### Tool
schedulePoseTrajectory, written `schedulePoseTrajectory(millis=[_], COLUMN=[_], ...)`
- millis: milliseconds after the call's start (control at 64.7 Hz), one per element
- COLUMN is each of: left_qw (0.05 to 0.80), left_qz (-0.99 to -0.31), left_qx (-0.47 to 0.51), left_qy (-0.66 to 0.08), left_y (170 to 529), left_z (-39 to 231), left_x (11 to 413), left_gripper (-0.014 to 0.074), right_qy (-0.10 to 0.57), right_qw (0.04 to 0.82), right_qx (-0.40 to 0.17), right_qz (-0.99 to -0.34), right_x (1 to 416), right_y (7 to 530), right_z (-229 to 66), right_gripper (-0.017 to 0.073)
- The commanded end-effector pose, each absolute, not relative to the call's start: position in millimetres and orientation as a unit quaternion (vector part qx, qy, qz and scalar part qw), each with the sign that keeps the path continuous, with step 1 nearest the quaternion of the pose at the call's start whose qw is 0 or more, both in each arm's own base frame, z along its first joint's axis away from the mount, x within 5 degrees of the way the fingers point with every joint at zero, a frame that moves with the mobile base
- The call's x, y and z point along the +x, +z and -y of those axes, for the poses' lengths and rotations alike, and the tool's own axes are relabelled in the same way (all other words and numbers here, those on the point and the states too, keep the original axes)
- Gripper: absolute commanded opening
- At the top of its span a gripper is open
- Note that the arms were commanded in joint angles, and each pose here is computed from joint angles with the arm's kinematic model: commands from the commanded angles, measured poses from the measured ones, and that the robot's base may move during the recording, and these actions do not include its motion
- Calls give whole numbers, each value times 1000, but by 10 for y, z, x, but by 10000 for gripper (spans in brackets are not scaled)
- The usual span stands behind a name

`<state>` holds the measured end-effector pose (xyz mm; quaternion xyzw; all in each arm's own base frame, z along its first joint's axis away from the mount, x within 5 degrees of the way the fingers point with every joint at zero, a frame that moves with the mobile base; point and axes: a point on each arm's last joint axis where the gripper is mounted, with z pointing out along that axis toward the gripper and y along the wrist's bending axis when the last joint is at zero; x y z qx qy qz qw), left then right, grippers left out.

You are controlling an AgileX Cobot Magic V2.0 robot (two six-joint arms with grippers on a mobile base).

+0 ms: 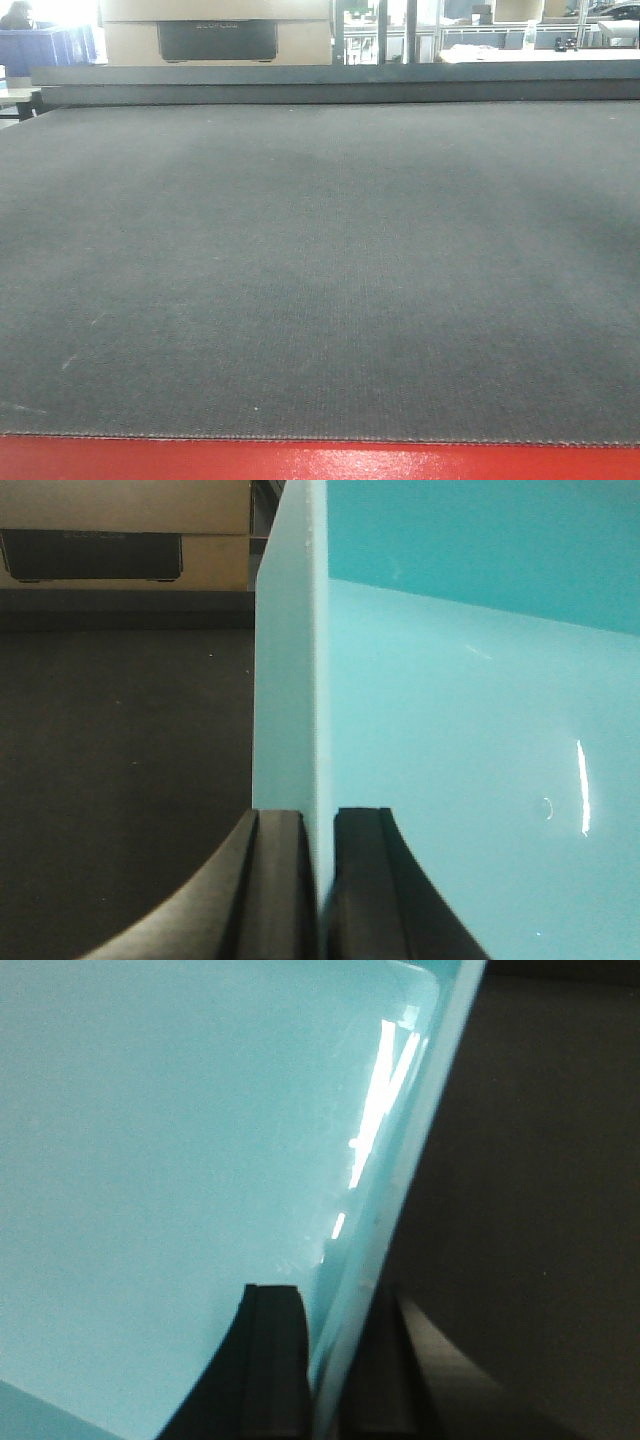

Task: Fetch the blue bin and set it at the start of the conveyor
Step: 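Lower the bin onto the conveyor belt and open both grippers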

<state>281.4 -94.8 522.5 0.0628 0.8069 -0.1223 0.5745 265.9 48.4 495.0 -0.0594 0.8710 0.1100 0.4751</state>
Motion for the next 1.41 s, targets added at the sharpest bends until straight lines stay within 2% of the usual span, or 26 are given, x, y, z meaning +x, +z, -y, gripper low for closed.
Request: schedulePoseTrajectory(millis=[0, 108, 263, 386, 649, 834, 989, 1050, 1112, 1174, 1220, 1282, 1359, 1390], left_qw=[613, 601, 528, 474, 392, 366, 340, 332, 327, 324, 323, 324, 330, 332], left_qz=[-781, -791, -843, -875, -914, -924, -935, -937, -940, -941, -941, -940, -938, -937], left_qx=[61, 61, 62, 68, 75, 76, 79, 79, 79, 79, 79, 79, 79, 79], left_qy=[-103, -99, -79, -66, -74, -76, -68, -66, -65, -64, -64, -64, -66, -66], left_y=[5357, 5327, 5059, 4633, 3668, 3208, 2928, 2862, 2829, 2817, 2816, 2823, 2864, 2878], left_z=[874, 869, 887, 945, 1077, 1114, 1141, 1151, 1155, 1155, 1155, 1156, 1161, 1163], left_x=[2771, 2764, 2843, 3022, 3263, 3328, 3409, 3439, 3450, 3452, 3451, 3453, 3468, 3473], left_gripper=[-111, -111, -111, -111, -111, -111, -111, -111, -111, -106, -86, -9, 132, 202], right_qy=[67, 76, 80, 78, 82, 78, 76, 75, 75, 75, 75, 75, 75, 75], right_qw=[491, 500, 489, 453, 338, 299, 288, 283, 278, 275, 275, 275, 273, 275], right_qx=[-71, -70, -70, -69, -60, -52, -49, -48, -48, -48, -48, -48, -48, -48], right_qz=[-866, -860, -866, -885, -936, -950, -953, -955, -956, -957, -957, -957, -958, -957], right_x=[2621, 2629, 2672, 2819, 3201, 3364, 3484, 3522, 3547, 3559, 3559, 3559, 3552, 3544], right_y=[5006, 5025, 4963, 4738, 3848, 3365, 3159, 3097, 3055, 3031, 3031, 3031, 3040, 3055], right_z=[-399, -412, -425, -444, -504, -518, -529, -533, -536, -538, -538, -538, -537, -536], right_gripper=[-152, -152, -152, -152, -152, -152, -143, -104, -20, 92, 208, 363, 498, 524])
